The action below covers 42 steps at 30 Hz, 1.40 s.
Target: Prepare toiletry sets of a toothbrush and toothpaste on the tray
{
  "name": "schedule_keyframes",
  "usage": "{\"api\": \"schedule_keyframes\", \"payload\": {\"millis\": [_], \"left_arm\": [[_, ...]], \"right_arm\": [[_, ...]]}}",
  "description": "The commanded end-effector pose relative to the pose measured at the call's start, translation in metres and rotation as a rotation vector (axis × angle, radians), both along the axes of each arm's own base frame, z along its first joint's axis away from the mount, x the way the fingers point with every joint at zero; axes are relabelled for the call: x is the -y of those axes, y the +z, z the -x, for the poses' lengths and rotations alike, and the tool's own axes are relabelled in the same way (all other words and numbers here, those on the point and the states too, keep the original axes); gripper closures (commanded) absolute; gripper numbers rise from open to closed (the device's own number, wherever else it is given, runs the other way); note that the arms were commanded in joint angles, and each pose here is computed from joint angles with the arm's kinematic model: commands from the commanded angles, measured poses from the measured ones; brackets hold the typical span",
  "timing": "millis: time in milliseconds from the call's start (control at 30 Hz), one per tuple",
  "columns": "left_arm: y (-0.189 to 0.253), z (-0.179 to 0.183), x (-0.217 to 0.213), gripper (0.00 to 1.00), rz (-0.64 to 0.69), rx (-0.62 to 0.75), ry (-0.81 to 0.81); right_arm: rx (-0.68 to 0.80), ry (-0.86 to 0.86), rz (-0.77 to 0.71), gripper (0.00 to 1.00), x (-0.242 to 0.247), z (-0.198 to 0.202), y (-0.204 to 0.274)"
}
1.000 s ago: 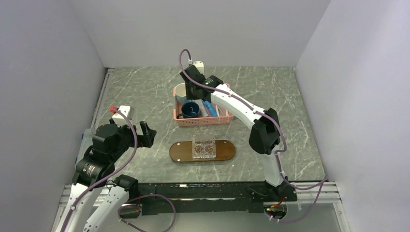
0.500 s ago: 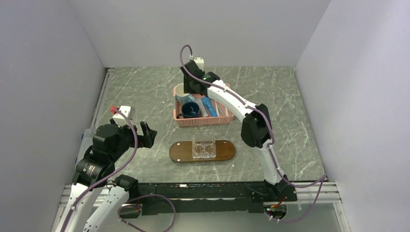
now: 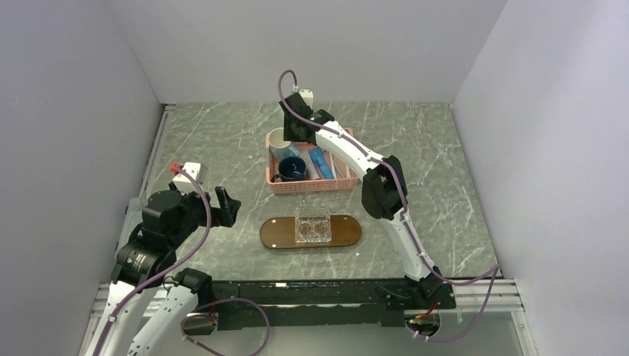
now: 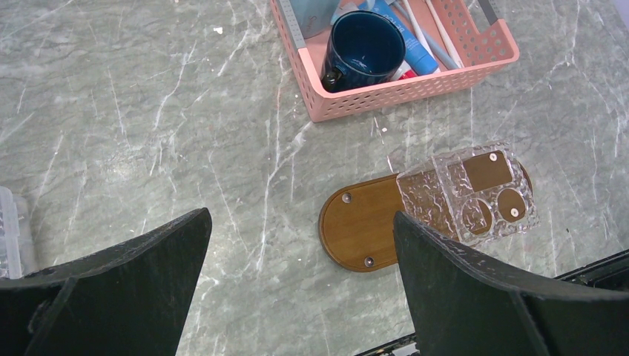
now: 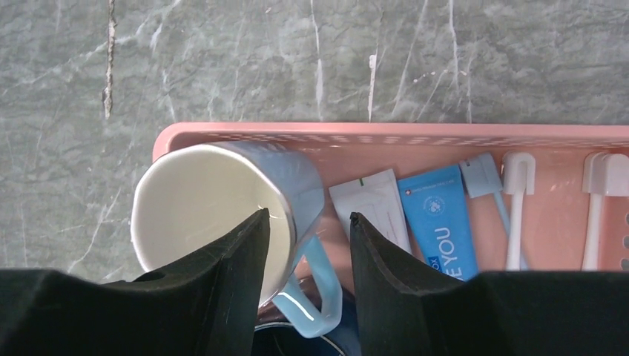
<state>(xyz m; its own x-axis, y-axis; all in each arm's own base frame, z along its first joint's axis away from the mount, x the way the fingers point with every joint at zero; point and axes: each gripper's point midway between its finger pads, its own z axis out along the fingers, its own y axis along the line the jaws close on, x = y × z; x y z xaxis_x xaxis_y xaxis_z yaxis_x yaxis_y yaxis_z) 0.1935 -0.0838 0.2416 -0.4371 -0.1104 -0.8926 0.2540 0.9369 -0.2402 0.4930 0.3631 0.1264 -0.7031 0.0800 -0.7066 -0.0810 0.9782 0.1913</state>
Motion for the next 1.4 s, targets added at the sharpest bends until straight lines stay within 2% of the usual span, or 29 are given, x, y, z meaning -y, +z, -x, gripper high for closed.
{"api": "schedule_keyframes", "payload": {"millis": [0,367,533,600,633,900,1367], "left_arm": [[0.004,-0.004,0.004,0.01,0.005,0.02,-0.012],[0.004,-0.004,0.003,0.0,0.005,0.023,-0.011],[0.004,-0.004,0.003,0.01,0.005,0.021,-0.011],[0.004,-0.004,0.003,0.01,0.004,0.022,-0.009],[0.004,-0.004,0.003,0.01,0.004,0.022,-0.008],[0.004,-0.005,0.002,0.01,0.001,0.02,-0.003],[0.001,-0.007,0.002,0.01,-0.005,0.008,0.001]], "right_arm": [[0.059,0.007,-0.063,0.55,-0.007,-0.017,0.022],[0.03,0.039,-0.059,0.74,-0.011,-0.017,0.008],[0.028,0.051,-0.055,0.87,-0.011,-0.016,0.008],[0.032,0.052,-0.052,0.98,-0.011,-0.016,0.01],[0.036,0.052,-0.051,1.0,-0.01,-0.016,0.012],[0.11,0.061,-0.068,1.0,-0.008,-0.02,0.046],[0.31,0.068,-0.105,1.0,0.011,-0.012,0.151]]}}
